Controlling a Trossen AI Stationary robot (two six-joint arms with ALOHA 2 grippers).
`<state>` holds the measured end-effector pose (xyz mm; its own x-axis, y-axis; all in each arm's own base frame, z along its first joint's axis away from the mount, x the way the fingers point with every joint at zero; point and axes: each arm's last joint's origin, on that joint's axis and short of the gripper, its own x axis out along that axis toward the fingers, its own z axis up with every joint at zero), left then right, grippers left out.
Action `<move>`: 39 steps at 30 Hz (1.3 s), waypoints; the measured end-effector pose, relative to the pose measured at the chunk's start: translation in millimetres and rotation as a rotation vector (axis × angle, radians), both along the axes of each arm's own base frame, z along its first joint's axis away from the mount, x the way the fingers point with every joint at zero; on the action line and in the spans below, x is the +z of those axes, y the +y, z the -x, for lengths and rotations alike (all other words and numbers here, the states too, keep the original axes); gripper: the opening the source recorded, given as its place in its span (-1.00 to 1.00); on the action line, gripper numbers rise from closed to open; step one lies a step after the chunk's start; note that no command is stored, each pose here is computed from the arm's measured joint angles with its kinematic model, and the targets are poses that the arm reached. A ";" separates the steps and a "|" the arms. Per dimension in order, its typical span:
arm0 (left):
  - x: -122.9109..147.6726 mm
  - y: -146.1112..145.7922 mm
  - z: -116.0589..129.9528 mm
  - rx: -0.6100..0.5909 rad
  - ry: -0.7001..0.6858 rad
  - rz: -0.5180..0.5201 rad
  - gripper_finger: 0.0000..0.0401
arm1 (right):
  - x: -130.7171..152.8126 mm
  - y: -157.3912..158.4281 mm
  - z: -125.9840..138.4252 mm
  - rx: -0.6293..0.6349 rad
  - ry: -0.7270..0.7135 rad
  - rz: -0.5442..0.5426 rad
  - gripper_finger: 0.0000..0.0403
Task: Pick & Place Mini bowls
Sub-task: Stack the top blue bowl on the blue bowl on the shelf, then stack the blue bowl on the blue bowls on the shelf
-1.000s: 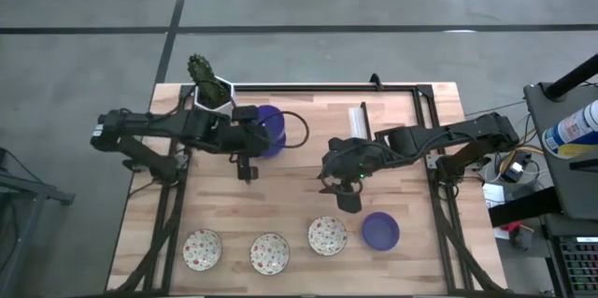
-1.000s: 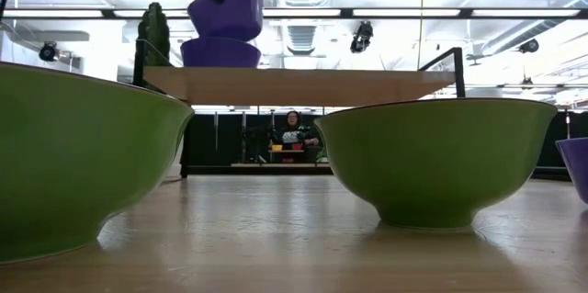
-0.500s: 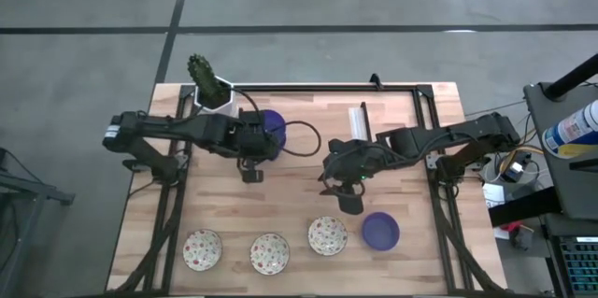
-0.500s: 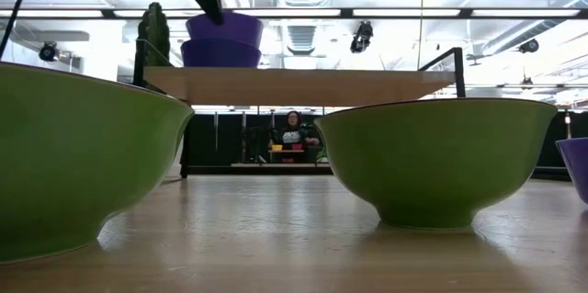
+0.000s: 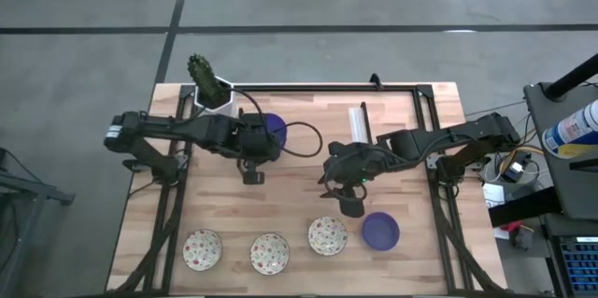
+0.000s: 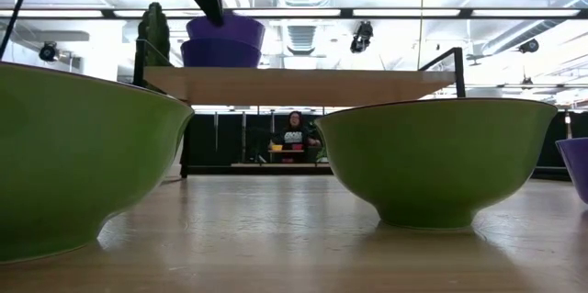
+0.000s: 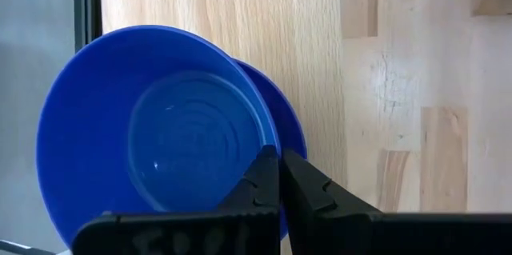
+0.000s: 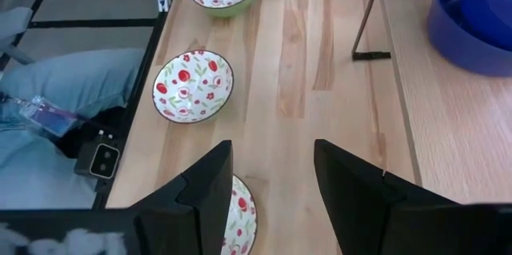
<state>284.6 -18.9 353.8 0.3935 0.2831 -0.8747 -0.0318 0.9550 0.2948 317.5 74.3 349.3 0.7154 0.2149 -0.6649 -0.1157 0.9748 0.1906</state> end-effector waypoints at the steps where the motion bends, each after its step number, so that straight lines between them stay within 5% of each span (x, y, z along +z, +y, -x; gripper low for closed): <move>1: -0.8 0.0 -0.5 0.000 0.005 0.000 -1.00 | -0.2 0.5 0.1 0.002 0.001 0.000 -0.15; 15: -5.1 -0.8 -1.6 0.035 0.025 0.044 -0.99 | -0.5 1.2 0.2 0.002 0.002 -0.002 -0.16; 28: -1.2 -0.4 -1.5 0.048 0.002 0.039 -0.42 | -1.2 2.1 0.4 0.001 0.006 -0.005 -0.15; 39: 24.0 -5.8 -3.1 0.052 -0.140 0.099 -0.37 | -6.4 15.2 10.8 0.010 0.106 -0.036 -0.16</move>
<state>287.8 -24.7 377.8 0.5006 0.2214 -0.8369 -0.1159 0.9752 0.1886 306.6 89.5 342.9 0.6395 0.2464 -0.7282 -0.1027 0.9661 0.2368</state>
